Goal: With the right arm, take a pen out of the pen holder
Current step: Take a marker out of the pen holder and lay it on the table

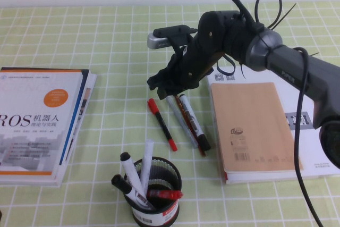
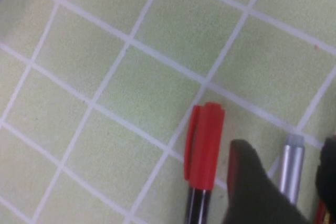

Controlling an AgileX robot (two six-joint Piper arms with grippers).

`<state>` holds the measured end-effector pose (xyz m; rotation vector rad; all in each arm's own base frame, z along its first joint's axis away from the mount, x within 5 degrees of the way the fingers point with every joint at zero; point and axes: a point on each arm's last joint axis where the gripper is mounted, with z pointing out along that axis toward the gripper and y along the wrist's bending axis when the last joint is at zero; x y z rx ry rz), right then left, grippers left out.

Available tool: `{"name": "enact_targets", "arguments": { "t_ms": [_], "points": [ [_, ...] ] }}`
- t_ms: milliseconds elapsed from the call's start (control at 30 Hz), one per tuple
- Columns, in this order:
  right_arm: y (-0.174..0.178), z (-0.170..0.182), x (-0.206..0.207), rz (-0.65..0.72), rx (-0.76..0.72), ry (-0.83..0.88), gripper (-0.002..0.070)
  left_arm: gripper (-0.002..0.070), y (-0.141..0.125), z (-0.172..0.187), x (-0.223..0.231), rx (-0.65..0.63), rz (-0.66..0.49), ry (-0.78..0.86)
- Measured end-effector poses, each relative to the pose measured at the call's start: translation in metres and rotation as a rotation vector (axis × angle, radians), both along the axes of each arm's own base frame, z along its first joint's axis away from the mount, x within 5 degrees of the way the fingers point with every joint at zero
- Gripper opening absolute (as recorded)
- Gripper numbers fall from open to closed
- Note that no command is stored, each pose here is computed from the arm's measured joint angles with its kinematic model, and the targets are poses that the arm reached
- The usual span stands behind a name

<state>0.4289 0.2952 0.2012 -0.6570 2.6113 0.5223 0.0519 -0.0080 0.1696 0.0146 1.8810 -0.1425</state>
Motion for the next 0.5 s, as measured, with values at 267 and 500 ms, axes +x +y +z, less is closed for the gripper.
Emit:
{"name": "enact_targets", "arguments": {
  "t_ms": [267, 500],
  "points": [
    [-0.004, 0.021, -0.01, 0.022, -0.026, -0.015, 0.0225, -0.0008, 0.0, 0.0, 0.0, 0.0, 0.0, 0.0],
    [-0.016, 0.079, -0.064, 0.076, -0.058, -0.133, 0.0026, -0.0008, 0.0, 0.0, 0.0, 0.0, 0.0, 0.0]
  ]
}}
